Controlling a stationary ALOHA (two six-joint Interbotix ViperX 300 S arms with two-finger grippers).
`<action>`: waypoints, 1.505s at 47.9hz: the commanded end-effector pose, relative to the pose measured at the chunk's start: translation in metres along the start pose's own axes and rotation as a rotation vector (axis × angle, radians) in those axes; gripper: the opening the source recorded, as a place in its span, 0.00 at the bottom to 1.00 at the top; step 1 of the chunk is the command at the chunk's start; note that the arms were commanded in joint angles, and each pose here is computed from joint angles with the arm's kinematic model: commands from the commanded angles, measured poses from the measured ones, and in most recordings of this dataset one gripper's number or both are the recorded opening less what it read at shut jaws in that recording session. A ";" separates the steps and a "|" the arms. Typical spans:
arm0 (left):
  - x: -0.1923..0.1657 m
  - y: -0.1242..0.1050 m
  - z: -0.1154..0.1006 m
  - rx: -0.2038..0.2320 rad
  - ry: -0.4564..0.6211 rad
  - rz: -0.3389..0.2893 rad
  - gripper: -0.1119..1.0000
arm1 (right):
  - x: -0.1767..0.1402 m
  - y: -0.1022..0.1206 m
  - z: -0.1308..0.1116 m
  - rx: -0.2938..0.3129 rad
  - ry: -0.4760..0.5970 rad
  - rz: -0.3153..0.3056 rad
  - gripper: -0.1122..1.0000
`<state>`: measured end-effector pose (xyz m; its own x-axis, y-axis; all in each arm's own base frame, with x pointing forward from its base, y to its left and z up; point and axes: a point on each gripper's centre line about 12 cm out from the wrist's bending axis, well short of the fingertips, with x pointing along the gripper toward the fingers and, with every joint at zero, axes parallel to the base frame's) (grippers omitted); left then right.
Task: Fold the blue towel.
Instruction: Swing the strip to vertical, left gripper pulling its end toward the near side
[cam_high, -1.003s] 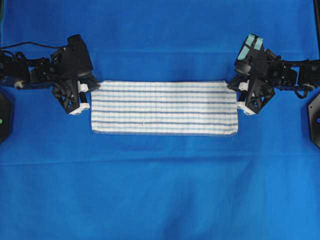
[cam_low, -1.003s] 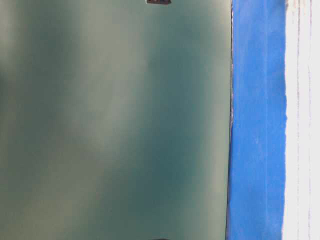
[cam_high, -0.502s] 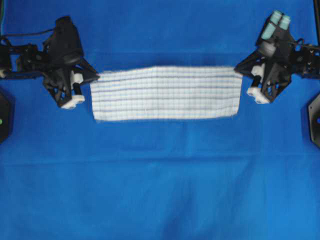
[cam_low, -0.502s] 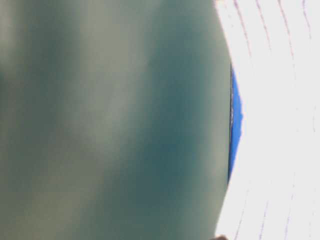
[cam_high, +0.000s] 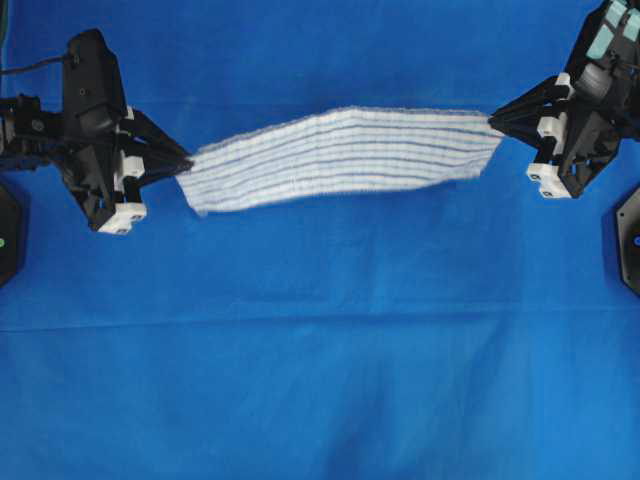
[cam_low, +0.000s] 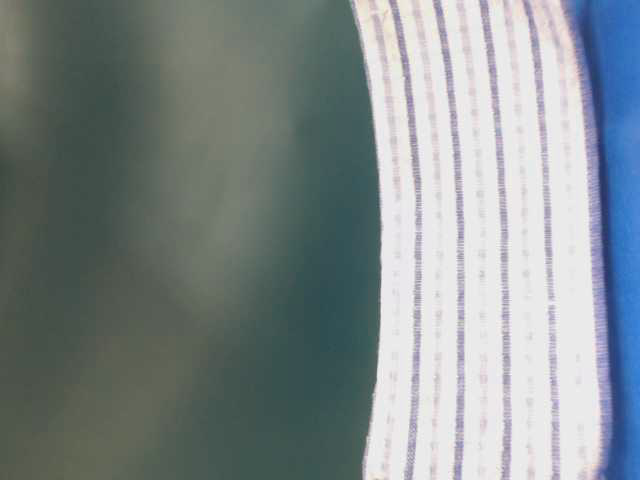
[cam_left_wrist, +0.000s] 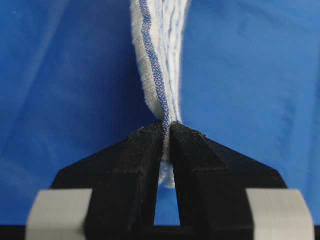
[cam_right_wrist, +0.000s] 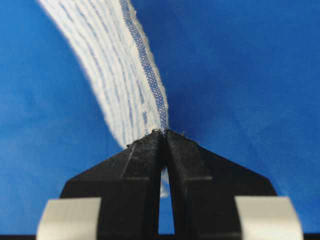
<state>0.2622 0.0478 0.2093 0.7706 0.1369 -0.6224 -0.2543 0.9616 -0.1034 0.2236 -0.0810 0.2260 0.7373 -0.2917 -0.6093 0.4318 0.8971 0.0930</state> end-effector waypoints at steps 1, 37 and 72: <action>-0.002 -0.013 0.012 0.008 -0.039 -0.039 0.14 | 0.000 -0.002 0.015 0.002 -0.041 -0.006 0.13; 0.064 -0.149 0.065 0.177 -0.123 -0.319 0.14 | 0.079 -0.069 0.094 -0.036 -0.089 -0.193 0.13; 0.146 -0.203 0.128 0.266 -0.221 -0.337 0.14 | 0.077 -0.082 0.092 -0.038 -0.043 -0.240 0.13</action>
<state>0.4862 -0.0875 0.2192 0.8721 -0.1573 -0.4633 0.1448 0.9875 -0.0627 0.3054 -0.2050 0.2286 0.6294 -0.4799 -0.6112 0.5533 0.8290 -0.0812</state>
